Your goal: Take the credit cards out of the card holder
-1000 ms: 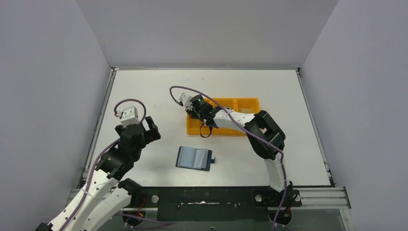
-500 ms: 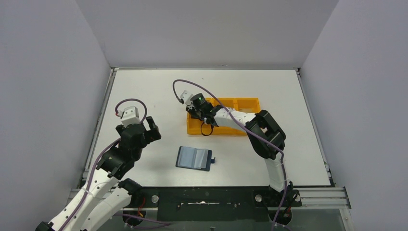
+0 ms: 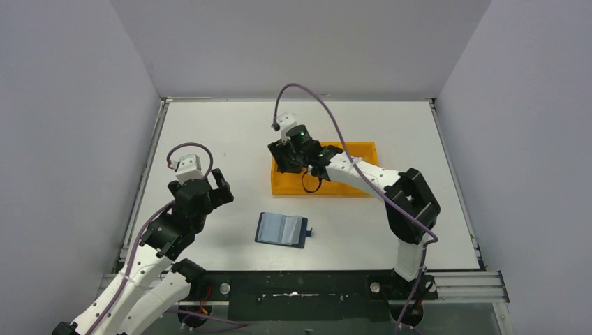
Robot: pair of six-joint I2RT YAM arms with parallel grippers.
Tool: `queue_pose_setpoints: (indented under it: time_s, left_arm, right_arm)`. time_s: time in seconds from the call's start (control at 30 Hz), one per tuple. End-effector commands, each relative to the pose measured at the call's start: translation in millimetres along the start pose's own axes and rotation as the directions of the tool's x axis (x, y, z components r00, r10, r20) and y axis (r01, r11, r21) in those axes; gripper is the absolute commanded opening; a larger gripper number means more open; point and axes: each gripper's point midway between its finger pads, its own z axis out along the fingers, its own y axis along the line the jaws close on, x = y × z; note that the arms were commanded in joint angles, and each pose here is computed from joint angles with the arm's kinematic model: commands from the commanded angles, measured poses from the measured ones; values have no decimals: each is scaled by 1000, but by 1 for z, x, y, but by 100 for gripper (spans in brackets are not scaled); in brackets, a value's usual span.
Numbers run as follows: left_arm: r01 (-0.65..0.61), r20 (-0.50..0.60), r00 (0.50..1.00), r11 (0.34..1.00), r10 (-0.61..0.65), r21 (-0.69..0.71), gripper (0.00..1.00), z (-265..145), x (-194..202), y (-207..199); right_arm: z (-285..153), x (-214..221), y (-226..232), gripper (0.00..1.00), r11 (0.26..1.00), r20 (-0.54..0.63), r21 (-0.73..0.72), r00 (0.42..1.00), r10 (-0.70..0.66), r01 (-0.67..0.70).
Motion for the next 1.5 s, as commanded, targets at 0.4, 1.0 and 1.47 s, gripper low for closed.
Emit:
queue_pose_setpoints:
  time_s: [0.4, 1.0, 1.47]
  left_arm:
    - [30, 40, 999, 999, -29, -23, 90, 0, -12, 4]
    - [74, 80, 995, 994, -67, -80, 91, -1, -21, 19]
    - [71, 67, 996, 995, -66, -74, 91, 2, -19, 18]
  right_arm:
    - [-85, 37, 80, 66, 684, 107, 186, 707, 699, -705]
    - [-73, 80, 176, 58, 788, -71, 159, 789, 610, -595]
    - [-62, 122, 177, 44, 812, -189, 277, 800, 570, -513]
